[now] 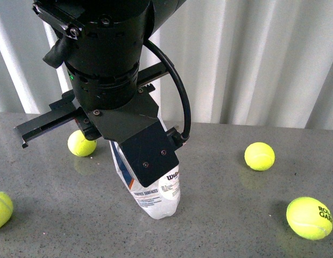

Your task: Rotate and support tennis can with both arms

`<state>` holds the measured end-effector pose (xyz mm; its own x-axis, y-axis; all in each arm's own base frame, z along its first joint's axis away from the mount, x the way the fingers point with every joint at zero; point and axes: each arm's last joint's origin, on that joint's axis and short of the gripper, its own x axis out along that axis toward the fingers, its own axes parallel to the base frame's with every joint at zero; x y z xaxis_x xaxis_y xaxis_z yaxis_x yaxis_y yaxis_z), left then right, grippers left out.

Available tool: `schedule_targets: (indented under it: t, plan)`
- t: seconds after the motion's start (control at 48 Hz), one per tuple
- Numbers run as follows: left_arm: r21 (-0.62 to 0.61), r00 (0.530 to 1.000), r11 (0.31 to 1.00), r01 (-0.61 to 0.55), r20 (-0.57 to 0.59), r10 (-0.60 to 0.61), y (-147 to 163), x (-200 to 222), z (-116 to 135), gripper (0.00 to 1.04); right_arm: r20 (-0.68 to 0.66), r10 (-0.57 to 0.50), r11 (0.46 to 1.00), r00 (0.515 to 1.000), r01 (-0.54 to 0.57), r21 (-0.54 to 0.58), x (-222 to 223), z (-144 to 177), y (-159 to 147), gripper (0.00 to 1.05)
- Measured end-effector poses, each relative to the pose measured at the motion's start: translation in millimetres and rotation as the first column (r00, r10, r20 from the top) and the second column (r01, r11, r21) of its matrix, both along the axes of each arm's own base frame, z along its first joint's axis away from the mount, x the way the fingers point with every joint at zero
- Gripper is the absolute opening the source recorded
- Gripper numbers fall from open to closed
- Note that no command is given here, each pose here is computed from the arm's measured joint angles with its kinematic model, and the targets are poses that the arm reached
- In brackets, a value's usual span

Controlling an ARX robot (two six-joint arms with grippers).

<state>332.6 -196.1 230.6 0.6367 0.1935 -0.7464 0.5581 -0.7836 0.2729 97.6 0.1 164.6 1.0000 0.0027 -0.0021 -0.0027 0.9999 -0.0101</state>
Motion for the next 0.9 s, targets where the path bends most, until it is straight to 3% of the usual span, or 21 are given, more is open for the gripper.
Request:
schedule_targets:
  t: [0.417,0.583,0.896]
  plan:
    - [-0.022,0.998,0.999,0.041,-0.045,-0.042,-6,-11,-7,0.07,0.0,0.0,1.0,1.0,0.0,0.0,0,0,0,0.98]
    - [-0.028,0.998,0.998,0.051,-0.047,-0.052,-7,-12,-7,0.37,0.0,0.0,1.0,1.0,0.0,0.0,0,0,0,0.98]
    - [-0.049,0.999,0.998,0.051,-0.01,-0.051,-8,-8,4,0.8,0.0,0.0,1.0,1.0,0.0,0.0,0,0,0,0.98]
